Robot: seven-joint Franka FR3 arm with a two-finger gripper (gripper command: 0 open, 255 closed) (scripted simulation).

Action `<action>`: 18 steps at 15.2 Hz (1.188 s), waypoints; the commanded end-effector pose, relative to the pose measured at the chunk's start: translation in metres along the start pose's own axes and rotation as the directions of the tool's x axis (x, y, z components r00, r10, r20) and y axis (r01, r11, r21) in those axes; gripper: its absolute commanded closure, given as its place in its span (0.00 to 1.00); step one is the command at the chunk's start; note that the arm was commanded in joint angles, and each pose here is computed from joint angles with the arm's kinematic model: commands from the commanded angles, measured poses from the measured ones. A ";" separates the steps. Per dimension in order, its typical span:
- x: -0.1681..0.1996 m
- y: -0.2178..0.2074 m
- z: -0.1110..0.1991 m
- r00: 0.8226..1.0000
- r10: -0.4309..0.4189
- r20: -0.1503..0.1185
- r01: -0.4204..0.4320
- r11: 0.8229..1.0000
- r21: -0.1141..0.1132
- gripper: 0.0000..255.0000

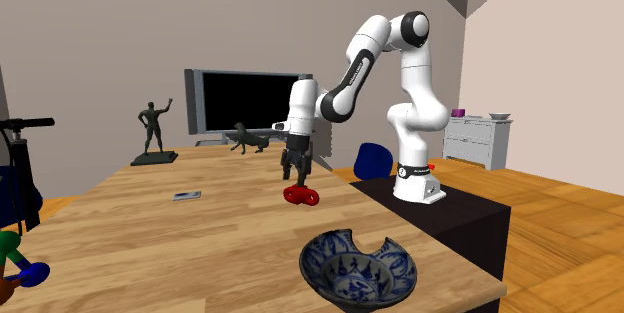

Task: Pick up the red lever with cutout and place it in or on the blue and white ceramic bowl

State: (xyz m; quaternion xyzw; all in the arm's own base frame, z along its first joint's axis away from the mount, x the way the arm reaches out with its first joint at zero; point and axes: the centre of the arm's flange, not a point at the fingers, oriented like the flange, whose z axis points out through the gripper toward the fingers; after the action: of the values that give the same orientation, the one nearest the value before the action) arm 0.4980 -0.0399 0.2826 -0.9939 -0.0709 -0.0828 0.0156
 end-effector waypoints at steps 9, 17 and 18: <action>0.001 -0.001 0.029 1.000 0.000 -0.001 0.000 1.000 0.000 0.00; 0.001 -0.001 0.029 1.000 0.000 -0.001 0.000 1.000 0.000 1.00; 0.001 -0.001 0.029 1.000 0.000 -0.001 0.000 1.000 0.000 1.00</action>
State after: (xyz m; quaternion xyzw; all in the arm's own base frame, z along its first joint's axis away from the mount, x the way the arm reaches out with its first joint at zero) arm 0.5039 -0.0375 0.2543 -0.9939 -0.0711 -0.0833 0.0156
